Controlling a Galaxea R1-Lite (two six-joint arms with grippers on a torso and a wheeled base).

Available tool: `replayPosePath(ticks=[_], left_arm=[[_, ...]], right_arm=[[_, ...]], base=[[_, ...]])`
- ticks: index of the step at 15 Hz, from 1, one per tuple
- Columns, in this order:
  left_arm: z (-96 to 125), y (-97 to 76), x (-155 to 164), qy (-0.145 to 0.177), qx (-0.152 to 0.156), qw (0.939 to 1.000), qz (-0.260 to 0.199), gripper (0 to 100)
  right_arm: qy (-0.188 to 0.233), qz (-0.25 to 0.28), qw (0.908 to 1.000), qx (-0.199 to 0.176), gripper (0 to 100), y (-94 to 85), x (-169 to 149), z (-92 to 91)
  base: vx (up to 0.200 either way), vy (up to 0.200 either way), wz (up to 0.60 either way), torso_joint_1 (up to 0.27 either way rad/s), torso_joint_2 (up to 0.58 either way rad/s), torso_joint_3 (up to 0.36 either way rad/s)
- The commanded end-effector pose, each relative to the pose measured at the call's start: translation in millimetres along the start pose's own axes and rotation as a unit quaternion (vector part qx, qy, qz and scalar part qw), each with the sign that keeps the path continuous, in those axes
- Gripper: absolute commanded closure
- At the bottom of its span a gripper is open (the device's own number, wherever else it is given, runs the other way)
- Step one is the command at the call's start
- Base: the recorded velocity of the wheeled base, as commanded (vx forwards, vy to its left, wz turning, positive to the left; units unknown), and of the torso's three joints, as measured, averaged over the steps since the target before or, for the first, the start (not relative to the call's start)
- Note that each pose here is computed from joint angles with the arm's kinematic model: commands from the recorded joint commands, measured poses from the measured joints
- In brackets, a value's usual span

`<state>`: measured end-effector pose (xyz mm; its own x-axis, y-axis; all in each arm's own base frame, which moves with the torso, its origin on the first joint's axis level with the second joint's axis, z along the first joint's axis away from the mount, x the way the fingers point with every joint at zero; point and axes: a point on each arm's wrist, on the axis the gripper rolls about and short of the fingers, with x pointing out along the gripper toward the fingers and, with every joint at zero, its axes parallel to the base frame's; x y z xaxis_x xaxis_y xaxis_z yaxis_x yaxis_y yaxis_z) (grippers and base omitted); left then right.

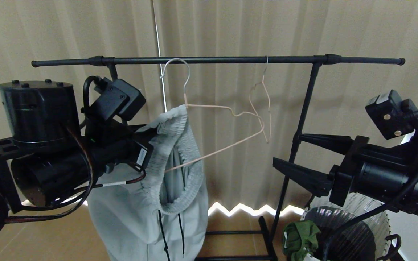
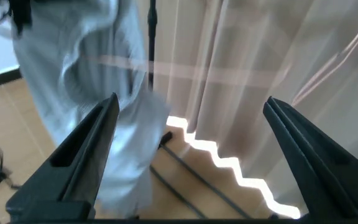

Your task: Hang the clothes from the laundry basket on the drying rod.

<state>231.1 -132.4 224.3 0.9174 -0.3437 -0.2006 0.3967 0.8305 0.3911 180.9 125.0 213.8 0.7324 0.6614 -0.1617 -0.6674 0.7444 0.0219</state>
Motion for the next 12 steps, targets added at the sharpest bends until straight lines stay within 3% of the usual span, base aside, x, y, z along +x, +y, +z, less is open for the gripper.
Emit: replayPosePath(ticks=[1, 3, 4, 5, 9, 12], left_arm=[[2.4, -0.6, 2.9, -0.003, -0.010, 0.9999, 0.001, 100], [12.2, -0.9, 0.8, -0.038, -0.055, 0.9978, 0.003, 100], [12.2, -0.9, 0.8, -0.038, -0.055, 0.9978, 0.003, 100], [20.0, 2.1, 3.2, -0.072, -0.084, 0.9938, 0.013, 100], [30.2, -2.0, -5.0, -0.126, -0.091, 0.9878, 0.008, 100], [36.7, -7.9, -11.2, -0.145, -0.089, 0.9854, -0.014, 100]], right_arm=[[0.010, 0.002, 0.9999, 0.001, 0, 0.8, -2.6, -6.5], [0.016, 0.025, 0.9996, 0.001, 0, 10.5, 0.9, -8.8], [0.016, 0.025, 0.9996, 0.001, 0, 10.5, 0.9, -8.8], [0.030, 0.045, 0.9985, 0.006, 0, 19.2, 6.6, -14.5], [0.045, 0.064, 0.9967, 0.025, 0, 28.1, 25.2, -17.0], [0.032, 0.061, 0.9973, 0.024, 0, 27.7, 47.4, -13.6]], base=[[0.000, 0.000, 0.00, 0.000, 0.00, 0.000], [0.000, 0.000, 0.00, 0.000, 0.00, 0.000], [0.000, 0.000, 0.00, 0.000, 0.00, 0.000], [0.000, 0.000, 0.00, 0.000, 0.00, 0.000], [0.000, 0.000, 0.00, 0.000, 0.00, 0.000], [0.000, 0.000, 0.00, 0.000, 0.00, 0.000]])
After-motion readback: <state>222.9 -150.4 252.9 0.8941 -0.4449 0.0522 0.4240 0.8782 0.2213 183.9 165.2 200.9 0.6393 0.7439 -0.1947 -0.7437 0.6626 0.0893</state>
